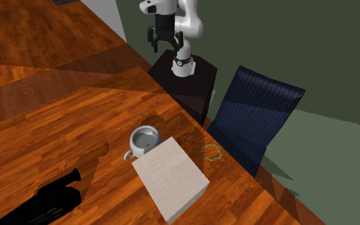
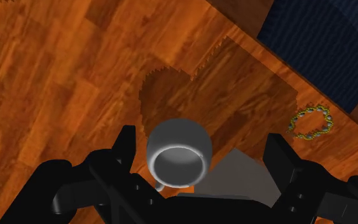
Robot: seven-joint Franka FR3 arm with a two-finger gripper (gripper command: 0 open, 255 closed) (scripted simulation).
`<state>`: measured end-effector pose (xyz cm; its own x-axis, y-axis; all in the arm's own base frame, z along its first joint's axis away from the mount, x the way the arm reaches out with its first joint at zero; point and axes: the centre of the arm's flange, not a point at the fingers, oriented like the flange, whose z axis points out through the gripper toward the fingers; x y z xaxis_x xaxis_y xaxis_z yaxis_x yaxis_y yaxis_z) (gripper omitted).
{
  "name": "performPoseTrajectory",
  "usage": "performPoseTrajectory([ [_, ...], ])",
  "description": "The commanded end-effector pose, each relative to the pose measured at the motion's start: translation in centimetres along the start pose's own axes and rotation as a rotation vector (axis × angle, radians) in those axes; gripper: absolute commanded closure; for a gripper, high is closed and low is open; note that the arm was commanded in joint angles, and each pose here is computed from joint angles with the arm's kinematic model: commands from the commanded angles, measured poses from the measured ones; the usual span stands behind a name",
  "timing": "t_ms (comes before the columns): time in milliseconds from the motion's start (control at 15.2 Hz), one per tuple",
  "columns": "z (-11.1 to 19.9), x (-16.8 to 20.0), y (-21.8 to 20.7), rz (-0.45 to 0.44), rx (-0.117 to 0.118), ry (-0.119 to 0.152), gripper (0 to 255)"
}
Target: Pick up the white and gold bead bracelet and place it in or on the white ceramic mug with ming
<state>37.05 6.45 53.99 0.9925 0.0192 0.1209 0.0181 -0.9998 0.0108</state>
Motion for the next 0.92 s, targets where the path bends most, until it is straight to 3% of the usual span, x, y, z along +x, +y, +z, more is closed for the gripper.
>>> performPoseTrajectory([
  [0, 1.6, 0.8, -2.2, 0.011, -0.002, -0.010, 0],
  [858, 13.2, 6.2, -14.4, 0.076, -0.021, -0.083, 0],
])
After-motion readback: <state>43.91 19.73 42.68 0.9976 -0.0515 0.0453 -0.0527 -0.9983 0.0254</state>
